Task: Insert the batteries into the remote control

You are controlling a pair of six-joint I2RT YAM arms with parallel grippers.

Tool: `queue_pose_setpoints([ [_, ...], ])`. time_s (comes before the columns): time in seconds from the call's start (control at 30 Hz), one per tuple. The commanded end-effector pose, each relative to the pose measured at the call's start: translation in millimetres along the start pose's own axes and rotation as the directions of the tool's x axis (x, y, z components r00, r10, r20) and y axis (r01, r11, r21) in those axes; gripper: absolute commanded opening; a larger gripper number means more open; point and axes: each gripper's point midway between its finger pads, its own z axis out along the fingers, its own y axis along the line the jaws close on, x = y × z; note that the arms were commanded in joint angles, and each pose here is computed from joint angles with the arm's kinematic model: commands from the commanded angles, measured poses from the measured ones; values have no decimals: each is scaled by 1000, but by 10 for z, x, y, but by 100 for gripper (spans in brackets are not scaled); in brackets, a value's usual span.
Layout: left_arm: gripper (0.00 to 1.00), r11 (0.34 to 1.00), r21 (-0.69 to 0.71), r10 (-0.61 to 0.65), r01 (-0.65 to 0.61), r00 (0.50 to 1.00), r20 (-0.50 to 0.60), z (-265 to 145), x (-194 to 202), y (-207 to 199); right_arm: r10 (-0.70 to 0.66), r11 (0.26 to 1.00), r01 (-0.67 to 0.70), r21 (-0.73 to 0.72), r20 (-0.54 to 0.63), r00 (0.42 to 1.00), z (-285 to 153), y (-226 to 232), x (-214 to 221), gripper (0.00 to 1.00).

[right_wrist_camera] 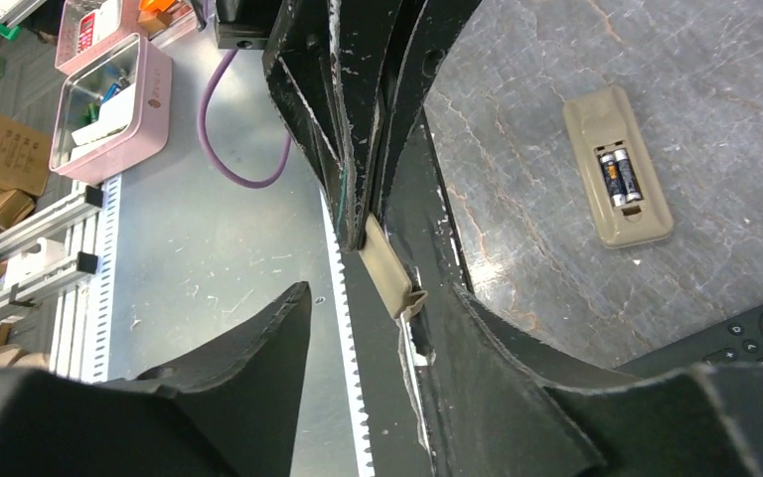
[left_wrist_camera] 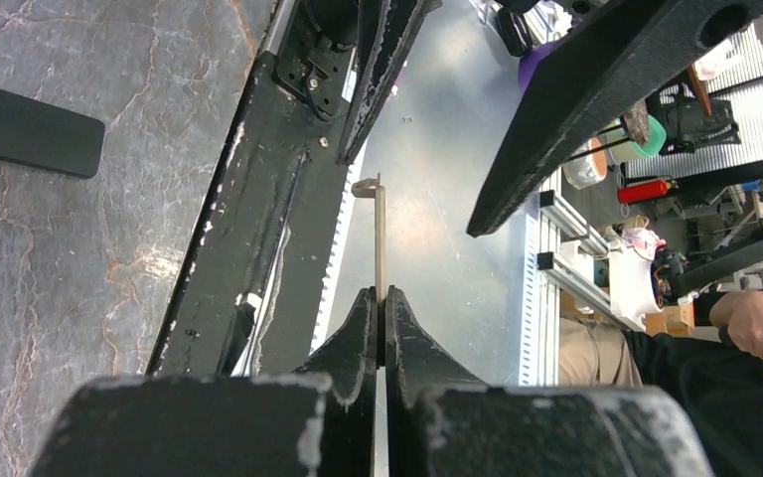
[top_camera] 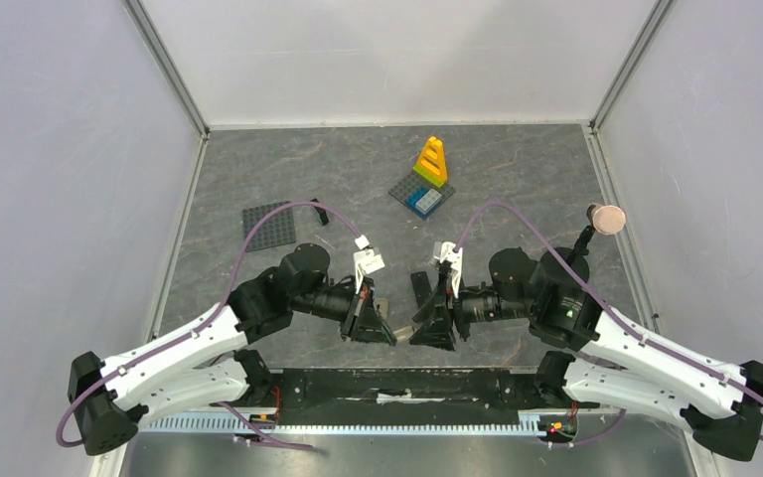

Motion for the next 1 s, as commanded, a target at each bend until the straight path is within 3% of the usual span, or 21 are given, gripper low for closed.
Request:
queue_pose_setpoints([
  [0.0, 2, 995, 44, 93, -94, 995, 20, -61, -117, -154, -15, 999, 15, -37, 5, 1000, 38, 35, -3, 51],
  [0.27, 2, 993, 46, 105, -106, 994, 31, -78, -129, -172, 18, 999, -18, -36, -13, 1000, 121, -20, 83, 41],
  [0.53, 2, 993, 41, 108, -110, 993, 41, -91, -115, -163, 39, 998, -39, -57, 0, 999, 160, -1, 84, 23],
  [0.6, 2, 993, 41, 107, -109, 994, 38, -86, -102, -154, 42, 997, -42, -59, 13, 999, 162, 4, 59, 25],
  [0.73, 2, 993, 40, 107, -109, 994, 36, -86, -87, -143, 51, 997, -48, -68, 36, 998, 165, 20, 28, 42],
  [0.97, 2, 993, 40, 110, -111, 993, 33, -90, -64, -136, 70, 994, -64, -93, 61, 996, 174, 60, -2, 38],
])
